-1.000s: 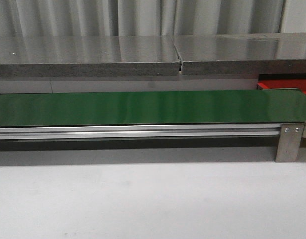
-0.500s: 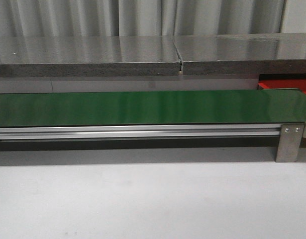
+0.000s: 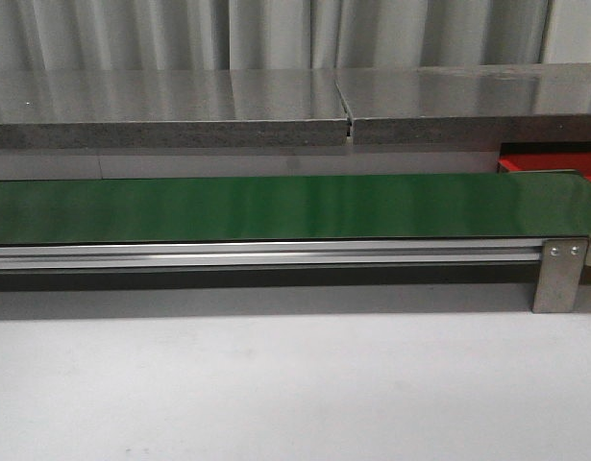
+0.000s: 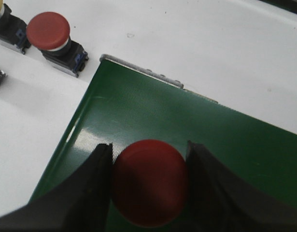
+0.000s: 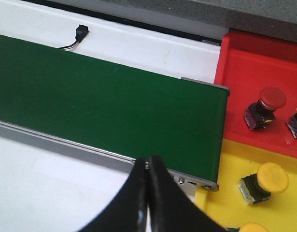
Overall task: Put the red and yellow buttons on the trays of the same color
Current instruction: 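Grasp a red mushroom button with the left gripper and lift it, then lower the red button onto the belt start and open the left gripper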
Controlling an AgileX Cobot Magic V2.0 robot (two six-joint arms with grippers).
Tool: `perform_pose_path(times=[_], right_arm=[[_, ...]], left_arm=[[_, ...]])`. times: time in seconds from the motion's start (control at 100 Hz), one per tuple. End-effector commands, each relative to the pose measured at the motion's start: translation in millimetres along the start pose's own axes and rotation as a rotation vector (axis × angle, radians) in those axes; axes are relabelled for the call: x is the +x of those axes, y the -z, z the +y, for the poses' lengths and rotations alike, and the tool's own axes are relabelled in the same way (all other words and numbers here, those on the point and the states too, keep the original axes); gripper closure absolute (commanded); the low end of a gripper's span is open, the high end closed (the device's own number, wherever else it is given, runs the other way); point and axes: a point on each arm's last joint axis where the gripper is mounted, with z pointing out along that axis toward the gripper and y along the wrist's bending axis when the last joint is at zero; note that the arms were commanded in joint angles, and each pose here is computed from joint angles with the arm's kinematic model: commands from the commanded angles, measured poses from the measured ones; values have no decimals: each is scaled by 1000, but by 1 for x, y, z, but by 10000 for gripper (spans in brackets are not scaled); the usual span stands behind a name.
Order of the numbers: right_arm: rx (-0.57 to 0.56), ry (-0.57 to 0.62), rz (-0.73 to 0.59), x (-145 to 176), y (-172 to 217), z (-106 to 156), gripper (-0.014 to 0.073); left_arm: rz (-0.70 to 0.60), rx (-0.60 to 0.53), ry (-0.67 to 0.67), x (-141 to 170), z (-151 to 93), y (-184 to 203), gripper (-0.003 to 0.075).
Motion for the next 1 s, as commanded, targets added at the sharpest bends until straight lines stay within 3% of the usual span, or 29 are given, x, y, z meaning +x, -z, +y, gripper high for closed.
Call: perform_pose_path(times=[0.0,0.18,0.27,0.38,0.51,0.58,0.99], right_arm=[[24,13,-95,-13,7,-1,664],[24,13,-95,-13,7,-1,664],[24,13,-95,-13,7,-1,664],[24,13,-95,-13,7,-1,664],[24,13,-95,-13,7,-1,664],[24,13,-95,-13,7,-1,664],[24,13,-95,-13,7,-1,664]], left_arm=[[-128,44,-3,-13,-4,22,739],[-129,46,-5,-11,-4,20,735],[-147,49,-13,-13,-5,20,670],[-156,53,-26,-13,-5,20,477],[-164,59,-27,-14,-6,20,134],[-169,64,-21,-16,-6,22,45],[-260,61,-11,-49,-6,48,71]])
